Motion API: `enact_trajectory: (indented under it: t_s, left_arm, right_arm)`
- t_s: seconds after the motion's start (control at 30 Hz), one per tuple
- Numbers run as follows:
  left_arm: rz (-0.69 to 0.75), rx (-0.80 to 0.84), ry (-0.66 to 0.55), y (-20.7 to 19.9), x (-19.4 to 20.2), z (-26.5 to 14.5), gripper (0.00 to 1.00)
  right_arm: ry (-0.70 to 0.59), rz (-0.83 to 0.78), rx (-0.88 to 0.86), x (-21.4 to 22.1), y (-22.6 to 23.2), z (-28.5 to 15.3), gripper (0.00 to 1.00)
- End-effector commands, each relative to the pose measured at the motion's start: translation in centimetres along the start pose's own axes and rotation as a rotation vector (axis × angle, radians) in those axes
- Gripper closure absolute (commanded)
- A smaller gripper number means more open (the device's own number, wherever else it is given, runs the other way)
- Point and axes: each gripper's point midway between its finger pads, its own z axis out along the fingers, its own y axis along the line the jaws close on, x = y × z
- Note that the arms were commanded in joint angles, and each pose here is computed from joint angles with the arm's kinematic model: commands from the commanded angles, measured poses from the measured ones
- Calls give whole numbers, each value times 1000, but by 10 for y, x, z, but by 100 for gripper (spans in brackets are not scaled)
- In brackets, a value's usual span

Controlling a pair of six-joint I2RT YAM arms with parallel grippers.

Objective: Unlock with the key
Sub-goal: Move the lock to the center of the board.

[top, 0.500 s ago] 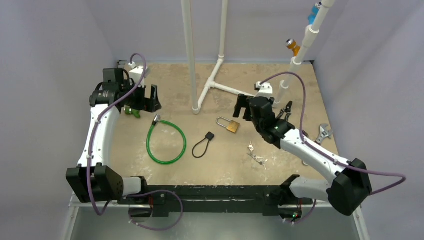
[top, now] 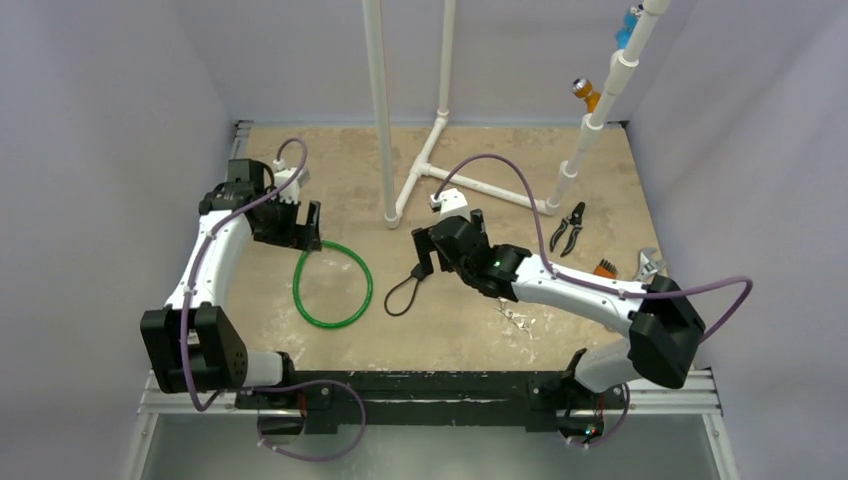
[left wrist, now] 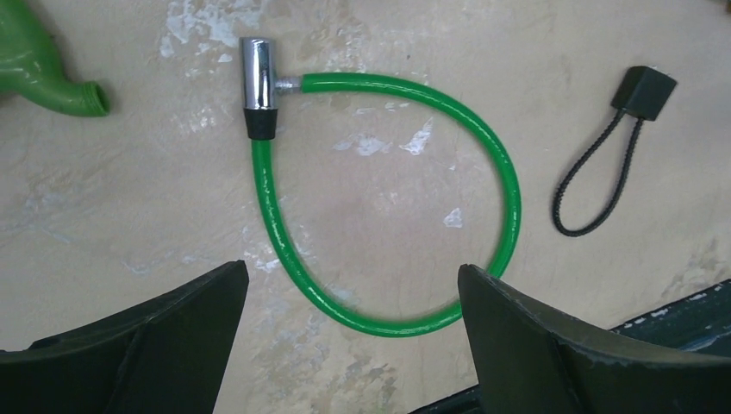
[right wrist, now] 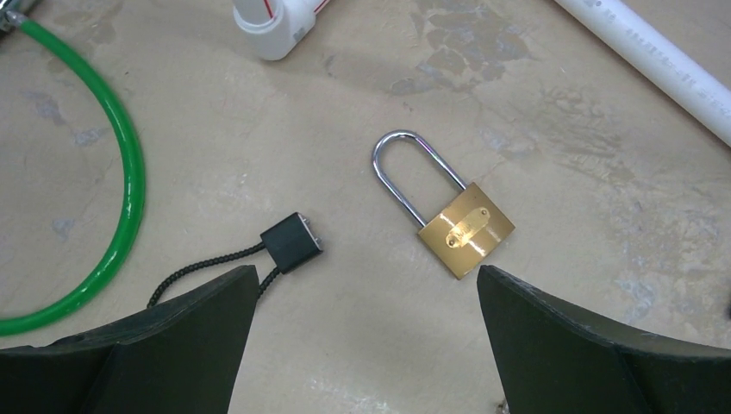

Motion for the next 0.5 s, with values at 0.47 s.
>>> enact_trajectory:
  t_s: [0.47]
  left_arm:
    - [92,-274,195,81,12,68,23]
  right_arm:
    - [-8,39,78,6,-28,-25,1]
